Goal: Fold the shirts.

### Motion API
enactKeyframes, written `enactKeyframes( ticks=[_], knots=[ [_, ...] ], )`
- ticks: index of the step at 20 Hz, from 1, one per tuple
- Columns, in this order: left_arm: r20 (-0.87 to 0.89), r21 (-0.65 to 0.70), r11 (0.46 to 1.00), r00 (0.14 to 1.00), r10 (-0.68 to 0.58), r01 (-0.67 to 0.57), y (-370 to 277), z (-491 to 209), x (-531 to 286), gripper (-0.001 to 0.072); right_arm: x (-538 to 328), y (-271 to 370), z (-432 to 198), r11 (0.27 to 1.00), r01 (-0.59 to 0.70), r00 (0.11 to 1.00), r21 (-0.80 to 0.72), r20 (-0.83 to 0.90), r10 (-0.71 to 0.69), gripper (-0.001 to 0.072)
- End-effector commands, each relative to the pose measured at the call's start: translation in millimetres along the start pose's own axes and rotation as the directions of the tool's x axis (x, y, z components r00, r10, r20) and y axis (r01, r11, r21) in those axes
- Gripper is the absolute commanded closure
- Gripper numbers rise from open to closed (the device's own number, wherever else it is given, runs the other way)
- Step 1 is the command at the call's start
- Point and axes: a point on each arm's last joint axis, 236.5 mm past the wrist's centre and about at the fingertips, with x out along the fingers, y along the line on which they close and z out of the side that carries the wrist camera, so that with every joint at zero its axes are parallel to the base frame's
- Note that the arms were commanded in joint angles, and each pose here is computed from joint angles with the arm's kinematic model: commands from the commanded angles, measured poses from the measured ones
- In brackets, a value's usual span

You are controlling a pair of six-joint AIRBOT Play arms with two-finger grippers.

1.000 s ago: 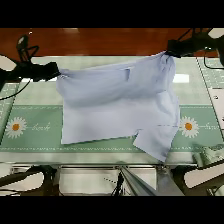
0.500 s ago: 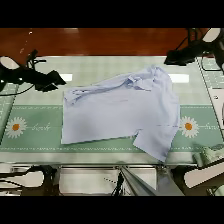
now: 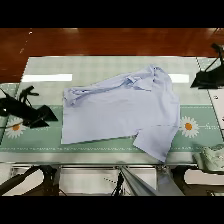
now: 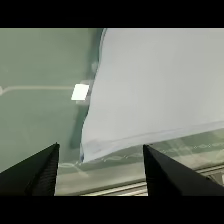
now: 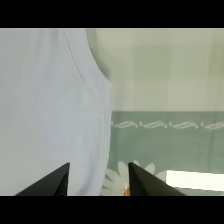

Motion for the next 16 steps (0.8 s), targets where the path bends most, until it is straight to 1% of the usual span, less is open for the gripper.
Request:
enactKeyframes(
  ticks=[1, 3, 5, 8, 9, 12, 13, 14, 15, 16],
  knots=[
    [-0.102, -0.009, 1.000, 0.995, -0.018, 0.017, 12, -53, 35, 0.0115, 23, -18, -52, 0.993, -0.052, 0.997, 0.102, -0.048, 0.057, 0.0252],
    [-0.118, -0.012, 1.000, 0.993, -0.027, 0.025, 14, -61, 46, 0.0115, 32, -20, -66, 0.990, -0.063, 0.996, 0.126, -0.049, 0.069, 0.0253],
    [-0.066, -0.028, 0.999, 0.997, -0.046, 0.044, 11, -51, 51, 0.0116, 35, -19, -70, 0.990, -0.066, 0.997, 0.124, -0.041, 0.072, 0.0254],
    [0.038, -0.075, 0.985, 0.988, -0.150, 0.153, -14, -25, 58, 0.0120, 34, -5, -64, 0.983, -0.127, 0.991, 0.130, -0.014, 0.130, 0.0262],
    [0.035, -0.081, 0.983, 0.986, -0.165, 0.167, -19, -23, 63, 0.0120, 33, -1, -63, 0.981, -0.143, 0.989, 0.131, -0.010, 0.146, 0.0262],
    [-0.068, -0.070, 0.987, 0.987, -0.149, 0.144, -24, -35, 90, 0.0129, 33, 3, -65, 0.979, -0.158, 0.987, 0.126, -0.019, 0.162, 0.0262],
    [-0.101, -0.072, 0.988, 0.984, -0.146, 0.139, -24, -39, 97, 0.0212, 33, 3, -66, 0.979, -0.159, 0.986, 0.126, -0.023, 0.164, 0.0262],
    [-0.126, -0.077, 0.988, 0.982, -0.142, 0.134, -23, -43, 102, 0.0318, 33, 3, -67, 0.980, -0.159, 0.986, 0.123, -0.027, 0.163, 0.0262],
    [-0.137, -0.083, 0.988, 0.980, -0.143, 0.132, -22, -44, 104, 0.0462, 33, 4, -67, 0.979, -0.160, 0.986, 0.123, -0.030, 0.165, 0.0262],
    [-0.140, -0.081, 0.988, 0.980, -0.142, 0.132, -22, -44, 104, 0.0682, 33, 2, -70, 0.981, -0.152, 0.987, 0.121, -0.041, 0.158, 0.0262]
  ],
)
